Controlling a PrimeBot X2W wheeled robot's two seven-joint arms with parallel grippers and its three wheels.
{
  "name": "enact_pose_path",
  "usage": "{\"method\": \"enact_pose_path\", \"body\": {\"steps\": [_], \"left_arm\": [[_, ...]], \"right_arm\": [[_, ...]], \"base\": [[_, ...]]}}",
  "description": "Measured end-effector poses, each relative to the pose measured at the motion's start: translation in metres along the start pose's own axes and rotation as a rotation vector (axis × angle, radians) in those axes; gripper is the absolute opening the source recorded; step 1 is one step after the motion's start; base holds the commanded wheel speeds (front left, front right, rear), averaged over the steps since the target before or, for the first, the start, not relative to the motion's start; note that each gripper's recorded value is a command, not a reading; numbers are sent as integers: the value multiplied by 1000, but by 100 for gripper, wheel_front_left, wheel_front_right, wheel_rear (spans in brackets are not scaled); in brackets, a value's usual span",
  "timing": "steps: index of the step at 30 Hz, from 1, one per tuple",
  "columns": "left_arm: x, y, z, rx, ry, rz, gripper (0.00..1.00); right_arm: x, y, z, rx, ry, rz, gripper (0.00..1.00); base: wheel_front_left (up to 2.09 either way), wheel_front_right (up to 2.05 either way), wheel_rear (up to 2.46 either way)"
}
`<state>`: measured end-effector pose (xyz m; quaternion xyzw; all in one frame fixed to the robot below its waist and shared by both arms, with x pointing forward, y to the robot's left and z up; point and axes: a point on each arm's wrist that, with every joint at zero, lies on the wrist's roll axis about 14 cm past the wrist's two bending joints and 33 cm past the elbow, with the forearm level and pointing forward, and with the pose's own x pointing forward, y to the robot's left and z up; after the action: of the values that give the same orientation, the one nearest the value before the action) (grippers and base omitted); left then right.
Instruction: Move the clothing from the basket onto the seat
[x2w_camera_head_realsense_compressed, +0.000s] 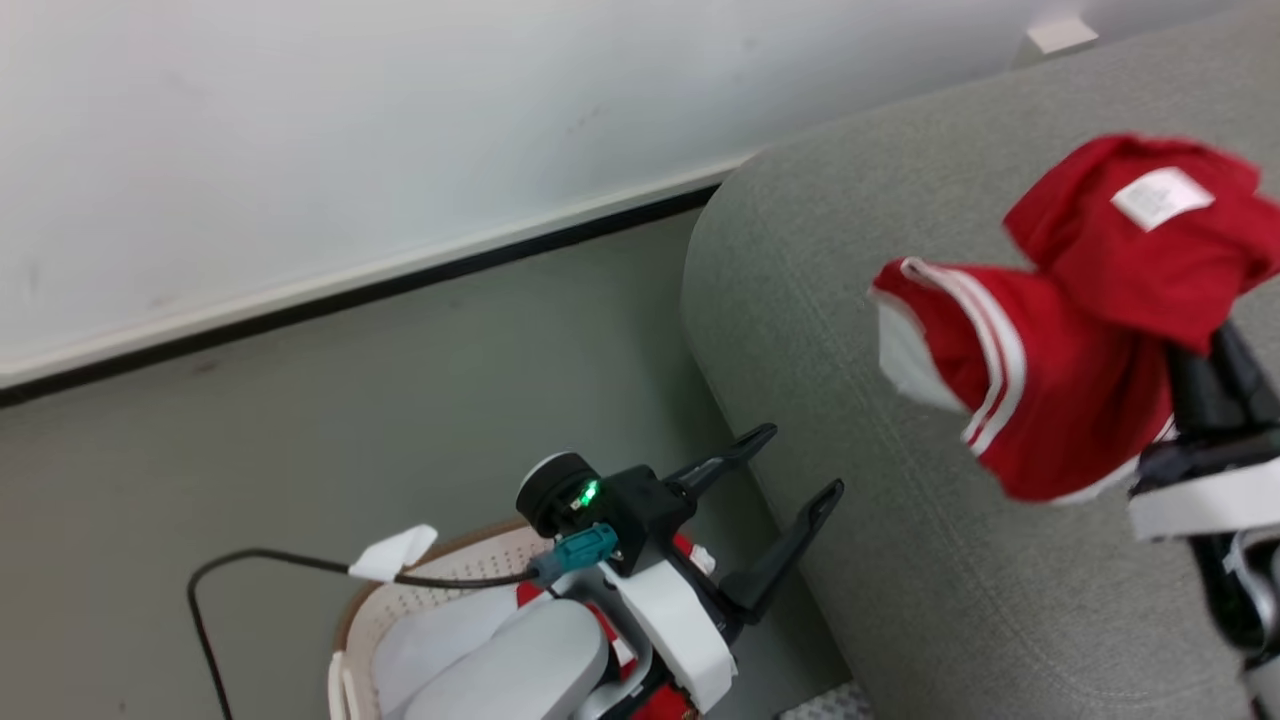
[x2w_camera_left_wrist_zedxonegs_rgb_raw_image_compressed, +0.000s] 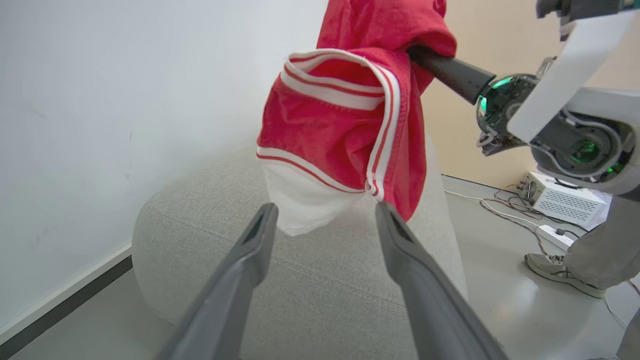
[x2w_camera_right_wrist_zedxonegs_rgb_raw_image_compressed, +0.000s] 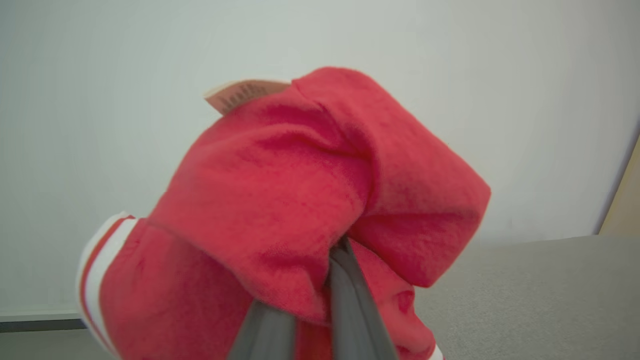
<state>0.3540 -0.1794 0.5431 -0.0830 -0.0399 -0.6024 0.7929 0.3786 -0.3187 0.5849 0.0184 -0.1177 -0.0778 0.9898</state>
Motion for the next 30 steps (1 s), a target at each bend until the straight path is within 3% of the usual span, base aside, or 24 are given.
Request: {"method": "enact_pose_path", "body": {"steps": [7, 17, 20, 24, 30], "left_arm": [[-5, 32, -21, -23, 32, 23, 100], [-23, 100, -62, -62, 60, 123, 100], [-34, 118, -78, -80, 78, 164, 100], [-46, 135, -95, -104, 97, 214, 100], [-62, 149, -108, -118, 116, 263, 100]], "right_arm": [[63, -28, 6, -83, 2, -11, 0], [156, -68, -28, -190, 86, -72, 0], [170, -69, -62, -203, 153, -82, 0], [172, -71, -127, -239, 349, -85, 0], [135, -71, -220, -233, 732, -101, 0]], "base": [[0, 0, 0], [0, 0, 0], [0, 0, 0], [0, 0, 0], [0, 0, 0]]}}
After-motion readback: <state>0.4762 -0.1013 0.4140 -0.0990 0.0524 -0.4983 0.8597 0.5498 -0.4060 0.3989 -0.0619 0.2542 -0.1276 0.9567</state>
